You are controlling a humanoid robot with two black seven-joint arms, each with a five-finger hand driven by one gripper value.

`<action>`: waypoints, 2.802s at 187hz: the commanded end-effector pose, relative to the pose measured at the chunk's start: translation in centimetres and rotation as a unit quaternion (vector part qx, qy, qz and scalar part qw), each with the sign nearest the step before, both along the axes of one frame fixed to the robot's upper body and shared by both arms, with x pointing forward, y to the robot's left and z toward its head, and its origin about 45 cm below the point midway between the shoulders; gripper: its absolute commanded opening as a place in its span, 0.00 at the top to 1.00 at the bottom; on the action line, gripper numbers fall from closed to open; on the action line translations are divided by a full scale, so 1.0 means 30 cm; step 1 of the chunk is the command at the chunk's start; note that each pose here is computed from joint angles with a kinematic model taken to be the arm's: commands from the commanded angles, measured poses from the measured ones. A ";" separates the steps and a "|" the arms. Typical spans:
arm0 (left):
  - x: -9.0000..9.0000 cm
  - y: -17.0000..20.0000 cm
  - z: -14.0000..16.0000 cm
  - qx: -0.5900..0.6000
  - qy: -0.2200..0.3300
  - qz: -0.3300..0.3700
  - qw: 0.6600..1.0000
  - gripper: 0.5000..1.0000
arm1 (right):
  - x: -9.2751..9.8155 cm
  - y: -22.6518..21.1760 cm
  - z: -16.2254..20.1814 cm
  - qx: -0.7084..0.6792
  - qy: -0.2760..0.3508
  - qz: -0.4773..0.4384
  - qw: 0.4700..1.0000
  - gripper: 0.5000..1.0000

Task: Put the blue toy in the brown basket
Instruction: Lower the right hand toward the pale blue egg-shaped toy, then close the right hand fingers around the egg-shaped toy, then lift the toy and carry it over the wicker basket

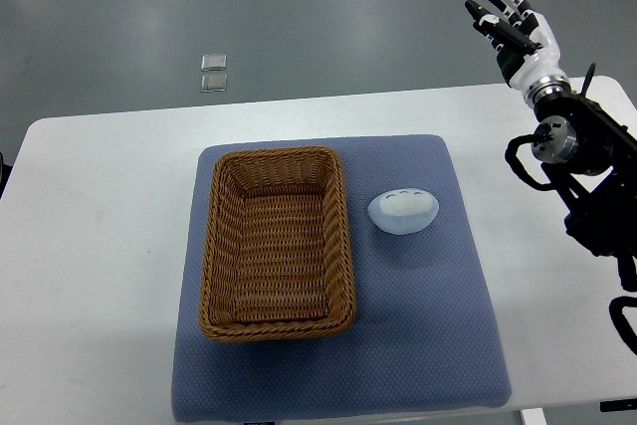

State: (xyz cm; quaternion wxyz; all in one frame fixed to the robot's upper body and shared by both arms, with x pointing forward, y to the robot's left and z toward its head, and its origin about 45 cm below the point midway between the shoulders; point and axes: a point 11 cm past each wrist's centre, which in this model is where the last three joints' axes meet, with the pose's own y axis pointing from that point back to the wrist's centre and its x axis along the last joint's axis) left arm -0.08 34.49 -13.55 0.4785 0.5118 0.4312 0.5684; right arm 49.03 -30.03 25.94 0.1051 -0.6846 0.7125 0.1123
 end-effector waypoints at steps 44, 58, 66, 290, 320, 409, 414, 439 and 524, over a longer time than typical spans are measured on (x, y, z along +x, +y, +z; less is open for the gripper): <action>0.000 0.000 0.000 0.000 0.000 0.000 1.000 0.00 | 0.040 -0.003 0.197 -0.256 0.021 0.125 0.958 0.28; 0.000 0.000 0.000 0.000 0.000 0.000 1.000 0.00 | 0.039 0.007 0.222 -0.331 0.026 0.160 0.929 0.28; 0.000 0.000 0.000 0.000 0.000 0.000 1.000 0.00 | 0.035 0.015 0.241 -0.369 0.022 0.180 0.912 0.28; 0.000 0.000 0.000 0.000 0.000 0.000 1.000 0.00 | -0.255 0.280 -0.015 -0.662 0.075 0.504 0.550 0.28; 0.000 0.000 0.000 0.000 0.000 0.000 1.000 0.00 | -0.279 0.311 -0.066 -0.652 0.076 0.519 0.547 0.28; 0.000 0.000 0.000 0.000 0.000 0.000 1.000 0.00 | -0.310 0.379 -0.158 -0.653 0.081 0.528 0.537 0.28; 0.000 0.000 0.000 0.000 0.000 0.000 1.000 0.00 | -0.310 0.379 -0.164 -0.655 0.086 0.526 0.535 0.28; 0.000 0.000 0.000 0.000 0.000 0.000 1.000 0.00 | -0.311 0.392 -0.180 -0.661 0.097 0.520 0.532 0.29; 0.000 0.000 0.000 0.000 0.000 0.000 1.000 0.00 | -0.300 0.371 -0.198 -0.677 0.114 0.504 0.524 0.57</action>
